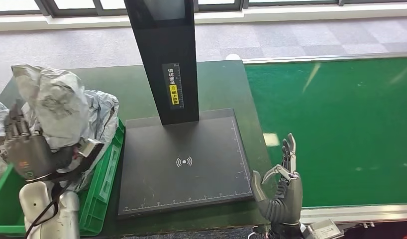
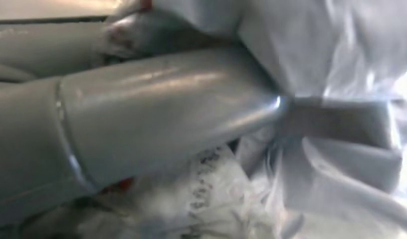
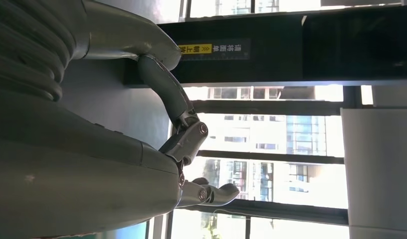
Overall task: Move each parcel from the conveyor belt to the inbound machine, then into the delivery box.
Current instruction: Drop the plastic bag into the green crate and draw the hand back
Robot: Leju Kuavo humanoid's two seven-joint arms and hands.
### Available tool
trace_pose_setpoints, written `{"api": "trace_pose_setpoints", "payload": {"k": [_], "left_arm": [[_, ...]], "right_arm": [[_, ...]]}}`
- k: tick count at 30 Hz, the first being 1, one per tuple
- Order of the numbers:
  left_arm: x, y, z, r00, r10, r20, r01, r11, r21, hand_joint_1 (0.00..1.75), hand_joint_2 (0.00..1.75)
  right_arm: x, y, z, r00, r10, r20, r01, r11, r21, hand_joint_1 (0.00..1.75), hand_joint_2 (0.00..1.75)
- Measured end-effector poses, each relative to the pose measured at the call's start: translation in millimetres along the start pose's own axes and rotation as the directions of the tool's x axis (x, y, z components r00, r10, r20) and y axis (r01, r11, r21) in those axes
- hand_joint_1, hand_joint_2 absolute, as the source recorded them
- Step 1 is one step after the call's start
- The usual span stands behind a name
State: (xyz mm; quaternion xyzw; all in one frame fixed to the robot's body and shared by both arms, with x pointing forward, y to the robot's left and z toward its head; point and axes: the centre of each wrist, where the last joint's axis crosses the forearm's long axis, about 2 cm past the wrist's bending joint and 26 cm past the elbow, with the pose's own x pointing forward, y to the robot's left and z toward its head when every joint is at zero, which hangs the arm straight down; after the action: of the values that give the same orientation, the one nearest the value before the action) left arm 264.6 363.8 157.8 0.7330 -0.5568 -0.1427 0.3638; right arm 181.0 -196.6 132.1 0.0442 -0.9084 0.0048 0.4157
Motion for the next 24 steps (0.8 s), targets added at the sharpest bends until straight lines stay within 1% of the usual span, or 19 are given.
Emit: {"api": "trace_pose_setpoints", "payload": {"k": [3, 7, 14, 20, 24], "left_arm": [[-6, 16, -8, 0.999, -0.026, -0.026, 0.028, 0.997, 0.069, 0.00, 0.00], [-10, 28, -11, 0.999, -0.041, -0.032, 0.044, 0.993, 0.112, 0.00, 0.00], [-7, 35, -10, 0.998, -0.030, -0.046, 0.036, 0.990, 0.134, 0.00, 0.00], [-4, 46, -9, 0.994, -0.020, -0.106, 0.037, 0.986, 0.163, 0.00, 0.00], [-5, 47, -6, 0.995, -0.025, -0.100, 0.040, 0.987, 0.157, 0.00, 0.00]], "right_arm": [[-1, 0, 0, 1.000, 0.000, -0.002, 0.000, 1.000, 0.002, 0.00, 1.75], [-1, 0, 0, 1.000, 0.001, -0.003, -0.001, 1.000, 0.002, 0.00, 1.75], [-2, 1, 1, 1.000, 0.005, -0.004, -0.005, 1.000, 0.009, 0.00, 1.75], [-2, 1, 1, 1.000, 0.006, -0.005, -0.006, 1.000, 0.011, 0.00, 1.75], [-2, 1, 1, 1.000, 0.006, -0.006, -0.006, 1.000, 0.007, 0.00, 1.75]]}}
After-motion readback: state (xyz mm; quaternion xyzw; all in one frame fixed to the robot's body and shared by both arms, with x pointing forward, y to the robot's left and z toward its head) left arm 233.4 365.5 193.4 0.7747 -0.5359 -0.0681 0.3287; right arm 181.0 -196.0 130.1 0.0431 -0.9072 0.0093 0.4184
